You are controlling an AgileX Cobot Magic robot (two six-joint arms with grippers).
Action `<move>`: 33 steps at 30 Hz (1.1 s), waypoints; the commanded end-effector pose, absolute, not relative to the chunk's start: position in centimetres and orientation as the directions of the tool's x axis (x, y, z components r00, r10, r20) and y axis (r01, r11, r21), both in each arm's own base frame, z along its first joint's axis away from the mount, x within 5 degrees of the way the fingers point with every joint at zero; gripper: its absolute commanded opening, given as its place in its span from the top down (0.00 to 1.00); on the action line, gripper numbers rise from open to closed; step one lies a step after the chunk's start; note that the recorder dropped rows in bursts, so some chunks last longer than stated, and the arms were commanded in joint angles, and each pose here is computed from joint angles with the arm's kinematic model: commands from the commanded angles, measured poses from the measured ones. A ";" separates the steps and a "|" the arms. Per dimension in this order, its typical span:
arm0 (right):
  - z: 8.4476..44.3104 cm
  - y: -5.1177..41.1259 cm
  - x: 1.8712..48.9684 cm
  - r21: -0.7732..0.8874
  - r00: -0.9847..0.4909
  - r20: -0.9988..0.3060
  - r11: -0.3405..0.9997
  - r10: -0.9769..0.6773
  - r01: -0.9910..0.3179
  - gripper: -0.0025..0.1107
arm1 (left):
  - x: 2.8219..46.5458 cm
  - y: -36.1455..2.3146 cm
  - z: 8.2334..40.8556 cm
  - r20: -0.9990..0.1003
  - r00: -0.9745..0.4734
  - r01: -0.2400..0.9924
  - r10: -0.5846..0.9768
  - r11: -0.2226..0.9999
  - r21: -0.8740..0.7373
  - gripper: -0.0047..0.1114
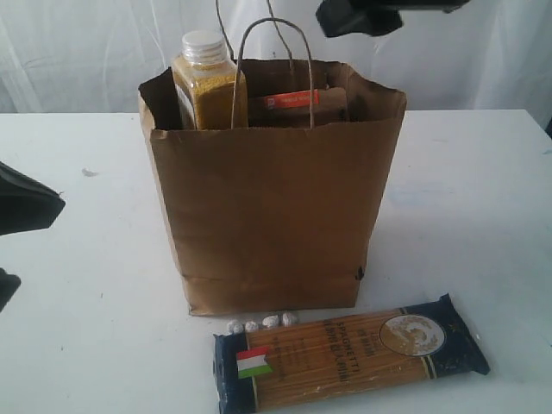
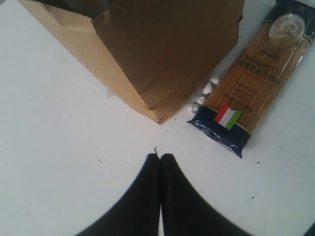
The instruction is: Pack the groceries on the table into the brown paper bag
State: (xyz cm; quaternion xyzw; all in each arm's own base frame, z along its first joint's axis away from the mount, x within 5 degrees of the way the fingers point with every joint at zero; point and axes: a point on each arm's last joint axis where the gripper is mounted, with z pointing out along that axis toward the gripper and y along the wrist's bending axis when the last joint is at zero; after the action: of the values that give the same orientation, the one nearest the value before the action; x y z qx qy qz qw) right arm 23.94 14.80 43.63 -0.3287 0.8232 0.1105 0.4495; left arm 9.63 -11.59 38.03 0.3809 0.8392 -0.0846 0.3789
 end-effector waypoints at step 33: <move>41.2 6.2 6.7 0.026 -0.342 -0.892 0.722 -0.296 -0.691 0.95 | 9.3 -10.0 34.6 -0.924 -0.222 0.648 0.310 0.756 0.097 0.96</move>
State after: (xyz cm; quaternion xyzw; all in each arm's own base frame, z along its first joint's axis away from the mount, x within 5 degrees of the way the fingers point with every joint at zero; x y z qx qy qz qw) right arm 6.78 6.19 41.20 -0.3111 0.7971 0.2001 0.4772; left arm 9.47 -10.91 34.05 0.3334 0.7727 -0.1610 0.5155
